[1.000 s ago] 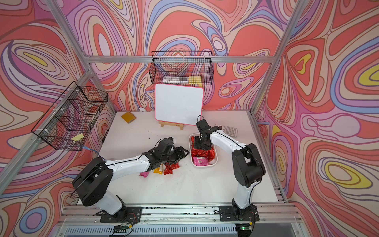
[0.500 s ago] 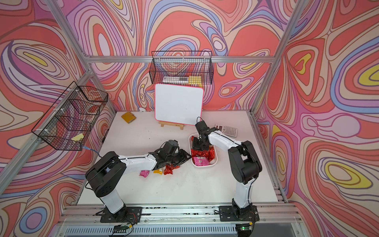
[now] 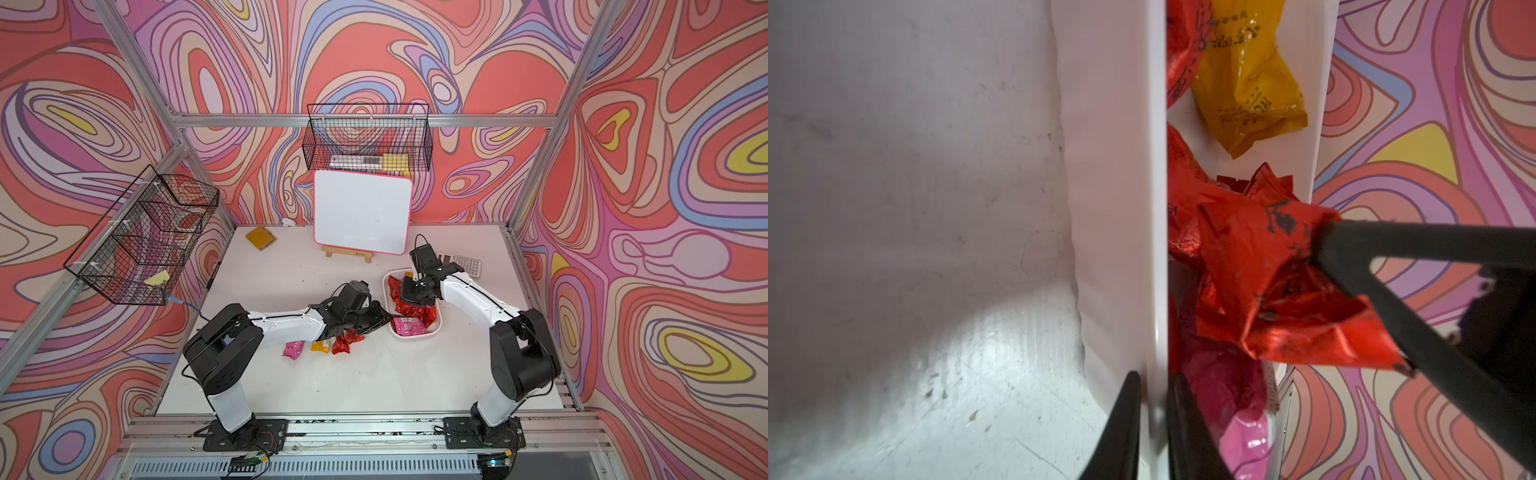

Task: Take the tea bags out of the storage box
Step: Pick up the tea bag from the storage box, then place the tea bag at the center of the board.

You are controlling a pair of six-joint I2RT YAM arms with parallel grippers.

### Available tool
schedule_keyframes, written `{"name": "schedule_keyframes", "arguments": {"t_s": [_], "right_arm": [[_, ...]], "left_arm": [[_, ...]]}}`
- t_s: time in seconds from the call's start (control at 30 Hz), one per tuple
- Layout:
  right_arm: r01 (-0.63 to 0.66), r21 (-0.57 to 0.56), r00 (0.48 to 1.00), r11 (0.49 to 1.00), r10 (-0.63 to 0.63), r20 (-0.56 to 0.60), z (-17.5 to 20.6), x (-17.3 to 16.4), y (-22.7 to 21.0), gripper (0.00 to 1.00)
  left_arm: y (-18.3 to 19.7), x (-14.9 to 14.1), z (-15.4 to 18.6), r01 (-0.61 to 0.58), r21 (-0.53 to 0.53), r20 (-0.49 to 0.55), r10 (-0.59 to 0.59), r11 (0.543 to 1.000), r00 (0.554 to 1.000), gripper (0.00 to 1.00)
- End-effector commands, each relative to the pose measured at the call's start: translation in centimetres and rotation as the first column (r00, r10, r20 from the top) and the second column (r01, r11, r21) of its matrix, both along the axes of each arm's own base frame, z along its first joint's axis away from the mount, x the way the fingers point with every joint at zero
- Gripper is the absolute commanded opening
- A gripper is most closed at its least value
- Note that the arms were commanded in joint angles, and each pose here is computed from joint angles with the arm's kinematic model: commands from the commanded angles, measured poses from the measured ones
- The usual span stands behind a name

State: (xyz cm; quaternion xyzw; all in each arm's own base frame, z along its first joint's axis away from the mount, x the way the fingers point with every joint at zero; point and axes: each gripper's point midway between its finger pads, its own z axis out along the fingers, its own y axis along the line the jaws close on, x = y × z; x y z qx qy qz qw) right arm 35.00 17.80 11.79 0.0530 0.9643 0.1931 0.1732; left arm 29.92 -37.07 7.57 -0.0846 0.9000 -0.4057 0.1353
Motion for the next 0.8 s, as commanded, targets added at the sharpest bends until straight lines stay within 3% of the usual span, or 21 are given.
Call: {"name": "schedule_keyframes", "arguments": {"t_s": [0.0, 0.23, 0.37, 0.5, 0.6, 0.77], "right_arm": [[0.020, 0.002, 0.999, 1.000, -0.020, 0.049, 0.9, -0.1, -0.7, 0.02], [0.008, 0.042, 0.984, 0.999, -0.015, 0.176, 5.1, -0.5, -0.9, 0.02], [-0.015, 0.071, 0.974, 0.997, -0.001, 0.227, 6.8, -0.3, 0.0, 0.02], [-0.074, 0.053, 0.956, 0.996, 0.056, 0.288, 8.2, 0.2, 2.5, 0.02], [-0.125, 0.036, 0.940, 0.991, 0.107, 0.325, 8.5, 0.4, 5.2, 0.02], [-0.214, 0.008, 0.934, 0.977, 0.202, 0.296, 5.3, 0.1, 10.2, 0.02]], "left_arm": [[-0.5, -0.3, -0.7, 0.046, 0.062, 0.016, -0.047, 0.997, 0.999, 0.16], [-0.5, -0.3, -0.2, 0.054, 0.107, 0.044, -0.059, 0.993, 0.997, 0.18], [1.0, 0.4, 2.2, -0.016, 0.117, 0.127, 0.001, 0.993, 0.992, 0.33], [4.7, 1.5, 5.9, -0.160, 0.171, 0.268, 0.110, 0.972, 0.957, 0.49], [9.3, 1.8, 7.5, -0.327, 0.217, 0.328, 0.247, 0.920, 0.912, 0.53], [18.1, 0.1, 6.9, -0.562, 0.353, 0.289, 0.485, 0.748, 0.826, 0.54]]}}
